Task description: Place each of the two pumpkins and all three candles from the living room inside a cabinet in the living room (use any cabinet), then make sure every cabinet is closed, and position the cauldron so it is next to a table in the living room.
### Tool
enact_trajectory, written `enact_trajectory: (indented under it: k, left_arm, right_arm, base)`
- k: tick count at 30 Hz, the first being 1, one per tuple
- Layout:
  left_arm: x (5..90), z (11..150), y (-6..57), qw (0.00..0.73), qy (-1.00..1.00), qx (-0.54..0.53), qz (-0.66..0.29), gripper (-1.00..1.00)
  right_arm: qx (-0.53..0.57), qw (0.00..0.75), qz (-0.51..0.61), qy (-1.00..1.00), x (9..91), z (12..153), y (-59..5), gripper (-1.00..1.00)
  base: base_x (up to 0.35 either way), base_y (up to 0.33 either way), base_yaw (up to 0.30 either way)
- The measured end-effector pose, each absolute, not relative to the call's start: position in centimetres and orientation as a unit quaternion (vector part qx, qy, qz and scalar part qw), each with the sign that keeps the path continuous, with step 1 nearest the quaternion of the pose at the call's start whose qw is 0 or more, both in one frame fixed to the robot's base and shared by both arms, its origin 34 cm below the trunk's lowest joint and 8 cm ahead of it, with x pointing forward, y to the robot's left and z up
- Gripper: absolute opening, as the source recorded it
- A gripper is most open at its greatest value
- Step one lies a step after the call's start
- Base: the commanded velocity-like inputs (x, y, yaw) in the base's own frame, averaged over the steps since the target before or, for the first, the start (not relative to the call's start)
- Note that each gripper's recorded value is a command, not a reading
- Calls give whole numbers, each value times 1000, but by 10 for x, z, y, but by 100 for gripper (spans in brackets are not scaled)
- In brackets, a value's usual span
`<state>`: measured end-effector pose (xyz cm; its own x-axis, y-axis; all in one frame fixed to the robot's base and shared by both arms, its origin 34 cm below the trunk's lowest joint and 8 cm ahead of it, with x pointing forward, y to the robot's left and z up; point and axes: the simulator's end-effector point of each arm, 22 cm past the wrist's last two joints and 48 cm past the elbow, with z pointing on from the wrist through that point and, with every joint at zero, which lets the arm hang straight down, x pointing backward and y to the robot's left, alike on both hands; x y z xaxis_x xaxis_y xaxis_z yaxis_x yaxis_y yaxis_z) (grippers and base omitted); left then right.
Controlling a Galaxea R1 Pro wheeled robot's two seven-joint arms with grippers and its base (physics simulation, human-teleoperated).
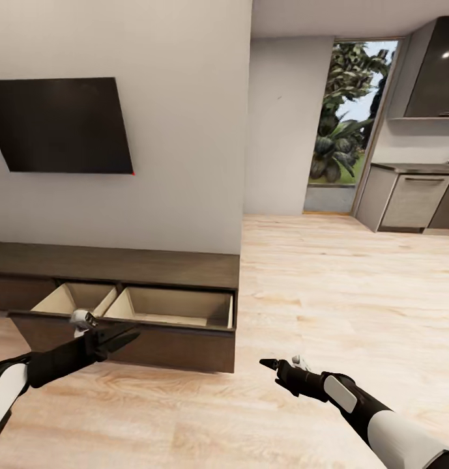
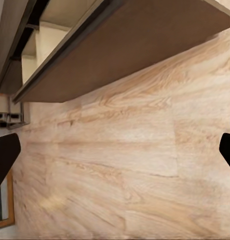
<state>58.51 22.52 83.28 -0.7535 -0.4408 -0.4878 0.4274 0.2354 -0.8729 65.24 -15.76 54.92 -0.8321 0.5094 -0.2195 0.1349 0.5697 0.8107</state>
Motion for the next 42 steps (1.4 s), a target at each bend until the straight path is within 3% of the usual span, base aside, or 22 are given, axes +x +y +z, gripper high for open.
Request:
enact_trajectory:
  k: [8,32,42]
  left_arm:
    - [588,848,225,350,705,-5,-616,100]
    - [591,881,221,350,704,0,-618,100]
    - [590,881,218,348,706,4,-617,100]
  right_arm:
    - [188,221,424,858,655,566,-157,100]
    - [186,221,423,859,659,597,-157,100]
    - [187,221,424,858,659,597,-157,100]
  base:
    - [-298,0,289]
    - [-9,0,289]
    - [-14,-37,50]
